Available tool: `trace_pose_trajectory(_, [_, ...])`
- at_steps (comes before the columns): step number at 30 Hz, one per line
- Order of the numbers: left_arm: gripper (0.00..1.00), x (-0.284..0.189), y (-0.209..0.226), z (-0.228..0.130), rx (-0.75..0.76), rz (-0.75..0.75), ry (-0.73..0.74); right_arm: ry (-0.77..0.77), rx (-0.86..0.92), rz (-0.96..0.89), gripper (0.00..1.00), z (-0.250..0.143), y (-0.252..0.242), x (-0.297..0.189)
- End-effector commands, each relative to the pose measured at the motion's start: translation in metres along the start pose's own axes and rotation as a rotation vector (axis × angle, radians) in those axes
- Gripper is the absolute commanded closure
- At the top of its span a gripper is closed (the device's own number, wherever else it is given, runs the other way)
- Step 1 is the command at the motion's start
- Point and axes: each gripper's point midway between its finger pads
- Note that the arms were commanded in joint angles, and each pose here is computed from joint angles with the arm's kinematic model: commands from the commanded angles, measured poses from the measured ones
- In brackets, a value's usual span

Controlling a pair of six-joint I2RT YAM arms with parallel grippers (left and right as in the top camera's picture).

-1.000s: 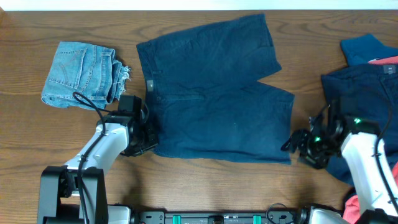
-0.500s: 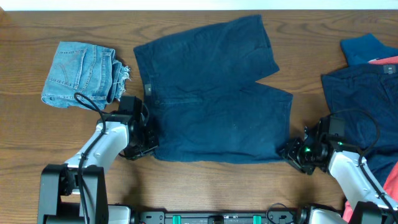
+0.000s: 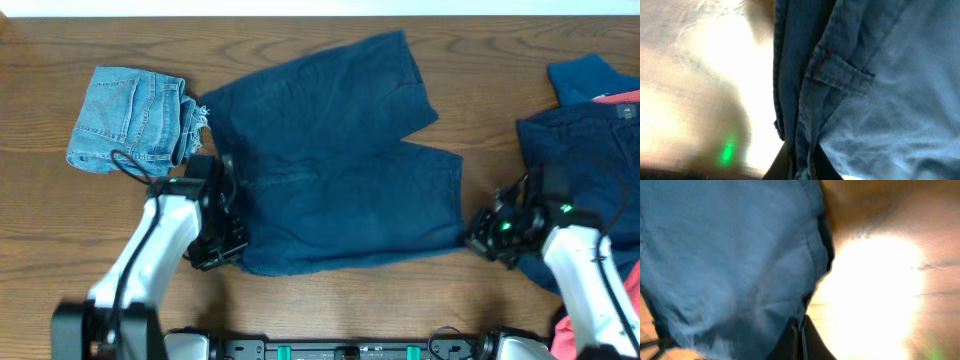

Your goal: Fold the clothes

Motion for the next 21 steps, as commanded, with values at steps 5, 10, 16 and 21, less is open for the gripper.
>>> trace_pose_trajectory(5, [0.94, -0.039, 0.015, -0.032, -0.043, -0.037, -0.051, -0.231, -0.120, -0.152, 0.99, 0.039, 0.028, -0.119])
trace_pose_trajectory(10, [0.94, -0.065, 0.025, -0.057, -0.060, -0.071, -0.086, -0.355, -0.152, -0.162, 0.99, 0.046, 0.052, -0.181])
trace_pose_trajectory(16, [0.94, -0.096, 0.026, -0.075, -0.051, -0.125, -0.118, -0.463, -0.184, -0.139, 0.99, 0.051, 0.070, -0.220])
trace_pose_trajectory(21, [0.94, -0.110, 0.017, -0.069, -0.036, -0.172, -0.170, -0.502, -0.150, -0.122, 0.99, 0.064, 0.075, -0.223])
Point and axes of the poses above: each gripper's point midway between its finger pads, its own x axis out along the fingers, its own y axis along the line the jaws close on, z = x × y, and after that the axes turned 9 degrees about -x, right-handed
